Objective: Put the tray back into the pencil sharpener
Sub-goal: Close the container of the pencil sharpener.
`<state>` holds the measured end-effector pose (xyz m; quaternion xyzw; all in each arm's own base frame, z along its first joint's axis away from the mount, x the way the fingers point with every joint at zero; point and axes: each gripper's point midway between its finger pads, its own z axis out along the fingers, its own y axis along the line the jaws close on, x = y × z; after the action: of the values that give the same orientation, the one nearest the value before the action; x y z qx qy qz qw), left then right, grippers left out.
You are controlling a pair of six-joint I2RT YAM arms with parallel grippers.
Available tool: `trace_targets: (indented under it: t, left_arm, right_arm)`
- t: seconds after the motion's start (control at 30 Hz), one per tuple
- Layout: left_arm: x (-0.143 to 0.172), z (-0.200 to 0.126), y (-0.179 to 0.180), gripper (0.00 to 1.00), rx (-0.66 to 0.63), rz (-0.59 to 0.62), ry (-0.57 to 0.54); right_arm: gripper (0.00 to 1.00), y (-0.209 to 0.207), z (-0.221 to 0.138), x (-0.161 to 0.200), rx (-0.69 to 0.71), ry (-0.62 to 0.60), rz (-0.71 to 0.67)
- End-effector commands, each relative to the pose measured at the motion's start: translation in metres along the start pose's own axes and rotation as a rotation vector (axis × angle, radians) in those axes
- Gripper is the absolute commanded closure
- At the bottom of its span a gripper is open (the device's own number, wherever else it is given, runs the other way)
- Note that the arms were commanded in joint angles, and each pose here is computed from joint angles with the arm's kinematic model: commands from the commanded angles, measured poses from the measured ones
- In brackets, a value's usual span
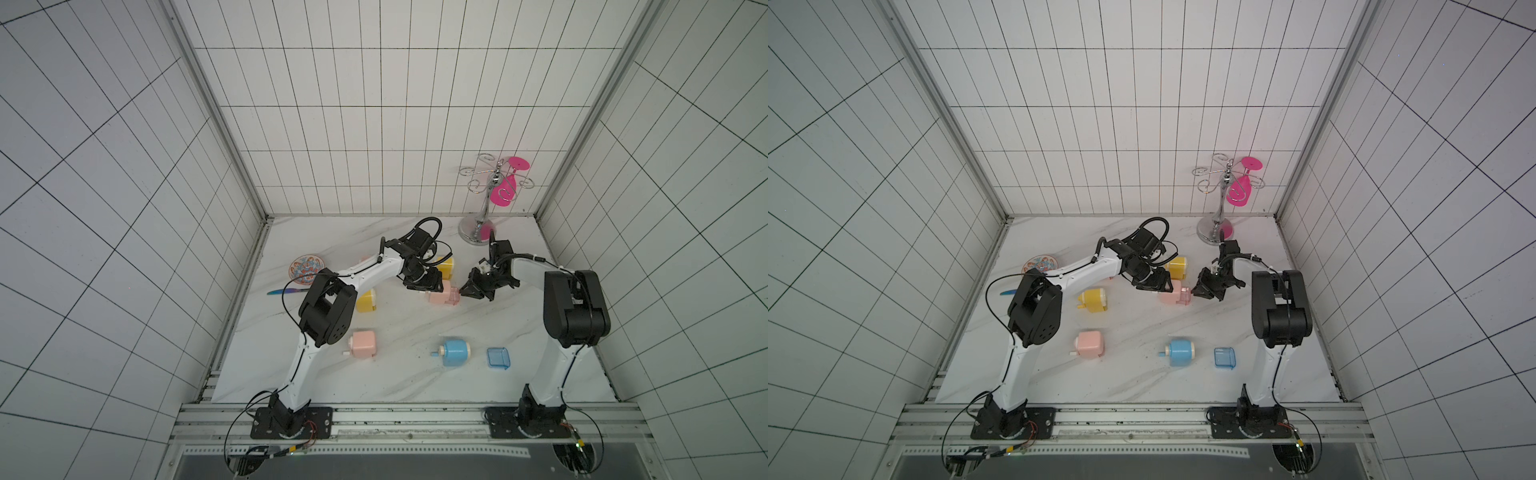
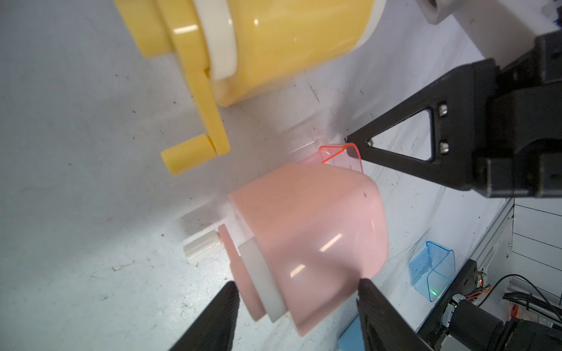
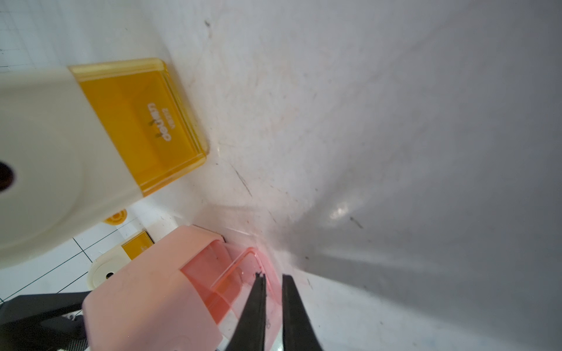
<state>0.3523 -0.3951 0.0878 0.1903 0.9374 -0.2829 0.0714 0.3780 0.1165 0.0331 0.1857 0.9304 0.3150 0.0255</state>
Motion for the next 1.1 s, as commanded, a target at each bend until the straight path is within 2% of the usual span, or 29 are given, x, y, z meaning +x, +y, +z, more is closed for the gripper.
trace_targets:
  t: [0.0, 1.07]
  left_arm:
    - [0.002, 0.007, 0.004, 0.35, 0.009, -0.004, 0.015]
    - [0.005, 0.010, 0.004, 0.35, 0.014, 0.006, 0.029]
  right_arm:
    - [0.88, 0.007, 0.004, 0.002, -0.021, 0.014, 0.000]
    - [0.90, 0.028, 0.026, 0.010, -0.118, 0.064, 0.009]
